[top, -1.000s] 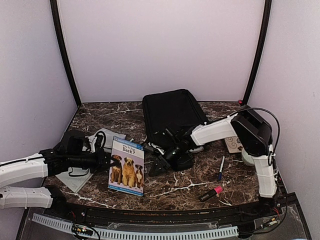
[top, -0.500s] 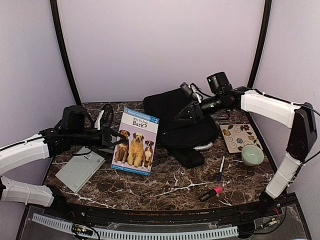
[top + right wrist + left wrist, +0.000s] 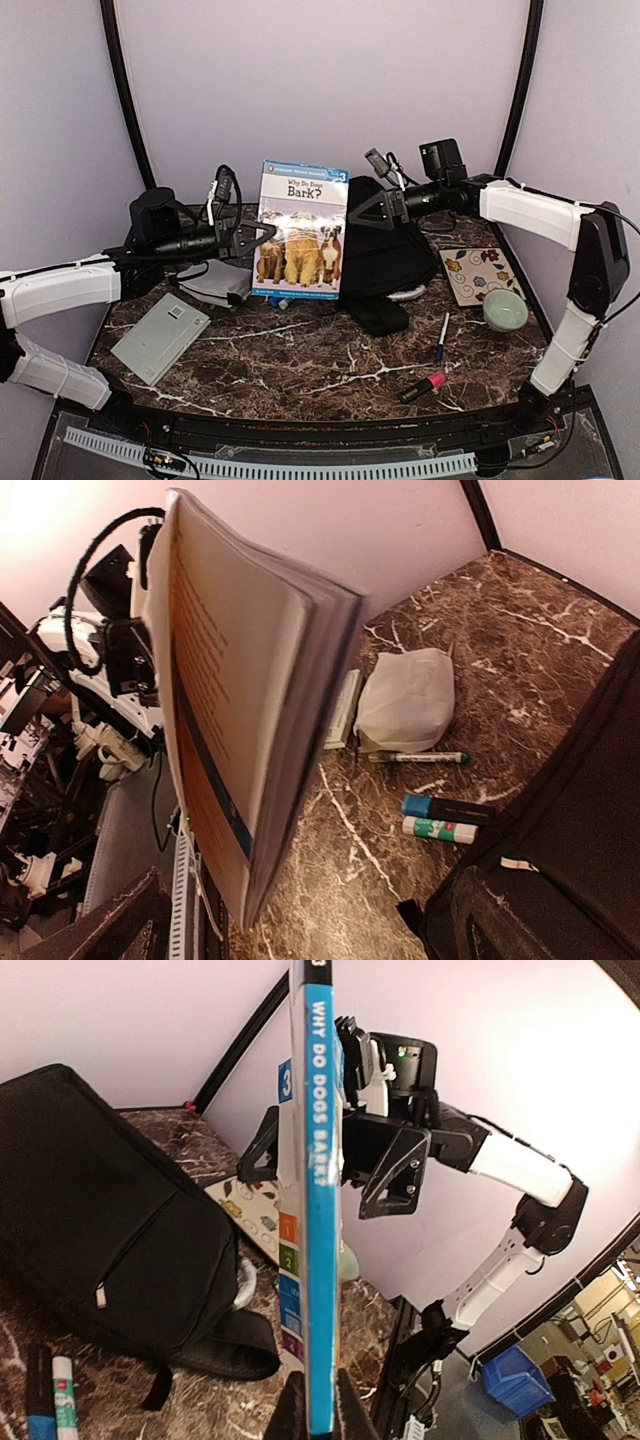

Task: Pack the student bag
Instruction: Pass from the left arm to the right

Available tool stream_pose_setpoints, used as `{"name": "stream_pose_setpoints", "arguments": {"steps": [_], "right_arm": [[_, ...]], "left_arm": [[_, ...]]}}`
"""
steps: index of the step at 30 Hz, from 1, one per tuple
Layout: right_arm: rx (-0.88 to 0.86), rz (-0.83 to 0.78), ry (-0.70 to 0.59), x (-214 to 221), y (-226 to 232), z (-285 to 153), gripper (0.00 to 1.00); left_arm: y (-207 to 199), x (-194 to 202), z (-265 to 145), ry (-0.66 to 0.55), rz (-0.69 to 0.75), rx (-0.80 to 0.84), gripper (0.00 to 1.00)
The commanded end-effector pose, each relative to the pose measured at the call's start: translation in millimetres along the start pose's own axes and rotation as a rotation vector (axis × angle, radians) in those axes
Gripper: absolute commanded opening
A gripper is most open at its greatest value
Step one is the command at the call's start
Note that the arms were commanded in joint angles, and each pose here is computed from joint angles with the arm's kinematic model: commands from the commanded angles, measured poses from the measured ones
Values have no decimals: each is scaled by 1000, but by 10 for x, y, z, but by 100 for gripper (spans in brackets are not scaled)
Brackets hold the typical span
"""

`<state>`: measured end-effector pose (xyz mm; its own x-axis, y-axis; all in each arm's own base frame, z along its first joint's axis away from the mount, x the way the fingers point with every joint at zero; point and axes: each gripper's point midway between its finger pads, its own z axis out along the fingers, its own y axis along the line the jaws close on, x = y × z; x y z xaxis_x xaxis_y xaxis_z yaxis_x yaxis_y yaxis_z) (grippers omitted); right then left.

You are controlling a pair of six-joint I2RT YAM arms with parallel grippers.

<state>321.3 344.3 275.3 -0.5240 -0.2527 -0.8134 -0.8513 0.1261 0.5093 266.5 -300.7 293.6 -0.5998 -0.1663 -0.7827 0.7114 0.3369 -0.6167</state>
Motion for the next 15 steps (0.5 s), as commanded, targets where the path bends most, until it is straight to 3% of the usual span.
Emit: {"name": "stream_pose_setpoints", "arguments": {"steps": [1,9,15], "right_arm": [[-191,-56,-49,-193,384,110,97],[-355,-54,1,69,797,391,93],[-355,-30,16,211,831,362,93]], "left_arm": [[-404,-301,13,-117,46,216,0],[-361,-391,157,-122,54,231,0],[-70,-495,144,-173,50,76,0]]}}
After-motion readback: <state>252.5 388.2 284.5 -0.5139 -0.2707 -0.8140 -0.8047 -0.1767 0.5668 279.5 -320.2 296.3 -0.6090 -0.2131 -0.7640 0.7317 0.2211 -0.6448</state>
